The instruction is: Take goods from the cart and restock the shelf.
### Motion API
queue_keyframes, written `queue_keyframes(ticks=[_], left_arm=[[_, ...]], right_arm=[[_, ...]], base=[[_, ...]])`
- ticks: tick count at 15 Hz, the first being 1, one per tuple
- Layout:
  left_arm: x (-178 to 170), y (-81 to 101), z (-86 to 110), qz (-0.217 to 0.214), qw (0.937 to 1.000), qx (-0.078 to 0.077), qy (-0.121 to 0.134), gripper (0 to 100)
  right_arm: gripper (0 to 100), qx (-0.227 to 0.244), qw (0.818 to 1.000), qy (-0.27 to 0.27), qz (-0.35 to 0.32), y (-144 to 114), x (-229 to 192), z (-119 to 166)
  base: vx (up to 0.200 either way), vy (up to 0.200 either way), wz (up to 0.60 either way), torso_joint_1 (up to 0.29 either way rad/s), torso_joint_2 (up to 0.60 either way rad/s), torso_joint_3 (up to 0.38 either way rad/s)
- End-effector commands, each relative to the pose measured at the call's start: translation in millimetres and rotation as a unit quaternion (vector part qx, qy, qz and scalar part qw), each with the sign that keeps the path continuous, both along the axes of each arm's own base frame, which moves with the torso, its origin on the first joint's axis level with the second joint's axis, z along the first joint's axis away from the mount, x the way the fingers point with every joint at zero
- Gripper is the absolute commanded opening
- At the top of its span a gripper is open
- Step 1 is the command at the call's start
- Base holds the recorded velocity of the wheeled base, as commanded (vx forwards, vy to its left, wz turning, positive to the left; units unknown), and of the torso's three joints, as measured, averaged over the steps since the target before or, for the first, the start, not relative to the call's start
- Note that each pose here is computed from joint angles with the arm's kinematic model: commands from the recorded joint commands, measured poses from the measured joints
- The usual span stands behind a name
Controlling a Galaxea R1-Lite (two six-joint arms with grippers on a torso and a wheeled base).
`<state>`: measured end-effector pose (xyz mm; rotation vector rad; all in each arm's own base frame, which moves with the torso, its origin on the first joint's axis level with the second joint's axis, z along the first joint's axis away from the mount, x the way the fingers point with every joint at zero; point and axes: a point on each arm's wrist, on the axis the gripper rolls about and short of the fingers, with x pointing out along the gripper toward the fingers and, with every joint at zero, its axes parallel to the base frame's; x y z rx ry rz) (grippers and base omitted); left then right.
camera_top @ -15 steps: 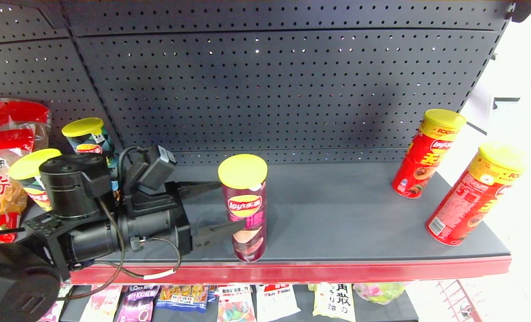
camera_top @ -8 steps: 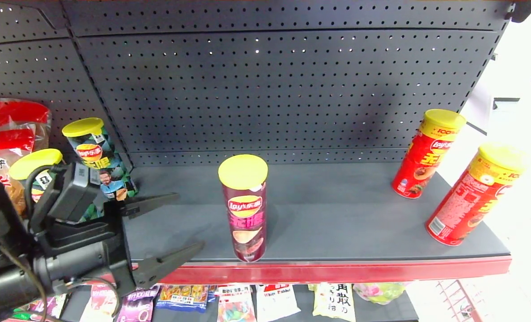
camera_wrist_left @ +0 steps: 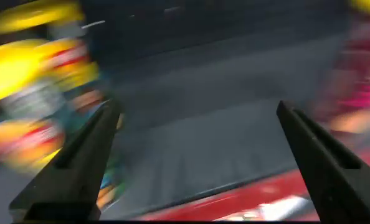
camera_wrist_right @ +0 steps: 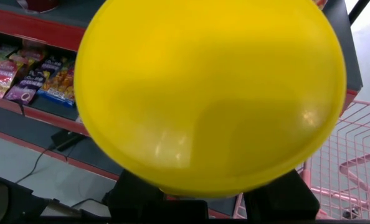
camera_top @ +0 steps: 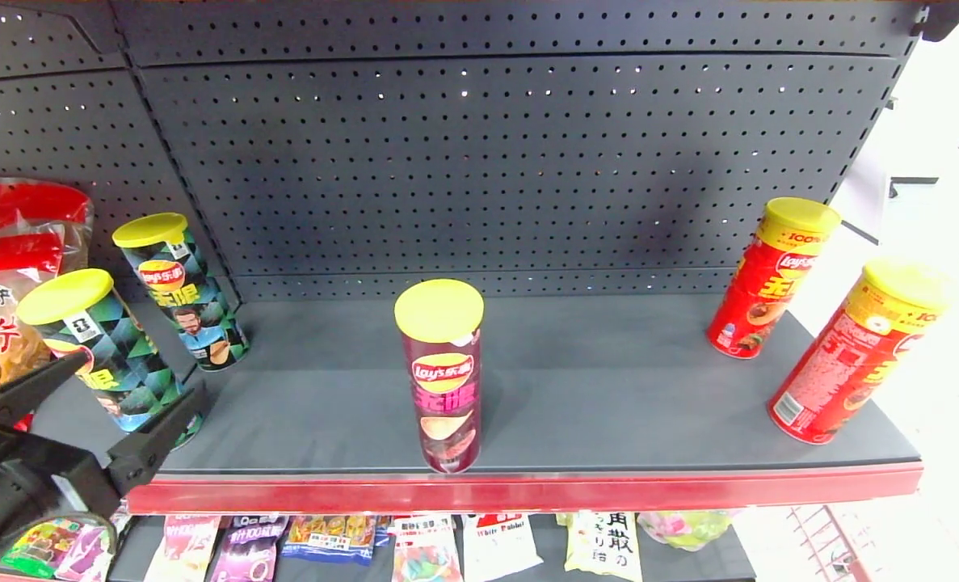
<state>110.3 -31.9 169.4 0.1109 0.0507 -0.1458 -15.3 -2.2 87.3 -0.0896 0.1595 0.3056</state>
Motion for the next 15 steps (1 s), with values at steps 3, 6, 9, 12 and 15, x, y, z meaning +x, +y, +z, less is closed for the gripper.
queue_keyframes(ticks=[3, 6, 9, 12, 15], left_arm=[[-72.6, 21.6, 10.6, -0.021, 0.9997, 0.008, 0.005, 100], [-150.1, 55.1, 3.4, -0.126, 0.9881, 0.062, 0.063, 100], [-171.6, 65.9, -8.8, -0.076, 0.9928, 0.066, 0.066, 100], [-163.1, 62.6, -30.4, -0.002, 0.998, 0.055, 0.031, 100], [-161.4, 60.7, -39.1, 0.009, 0.9979, 0.055, 0.032, 100]], right_arm=[[0, 0.008, 0.999, -0.015, 0.038, 3.7, 8.6, 56.9], [0, 0.012, 0.989, 0.012, 0.145, 15.9, 38.5, 107.6], [0, 0.004, 0.98, 0.045, 0.194, 30.7, 75.9, 137.1], [0, -0.01, 0.971, 0.079, 0.224, 58.6, 134.5, 162.1], [0, -0.021, 0.97, 0.069, 0.232, 93.3, 195.9, 162.4]], base=[[0.0, 0.0, 0.0, 0.0, 0.0, 0.0], [0.0, 0.0, 0.0, 0.0, 0.0, 0.0], [0.0, 0.0, 0.0, 0.0, 0.0, 0.0], [0.0, 0.0, 0.0, 0.0, 0.0, 0.0], [0.0, 0.0, 0.0, 0.0, 0.0, 0.0]])
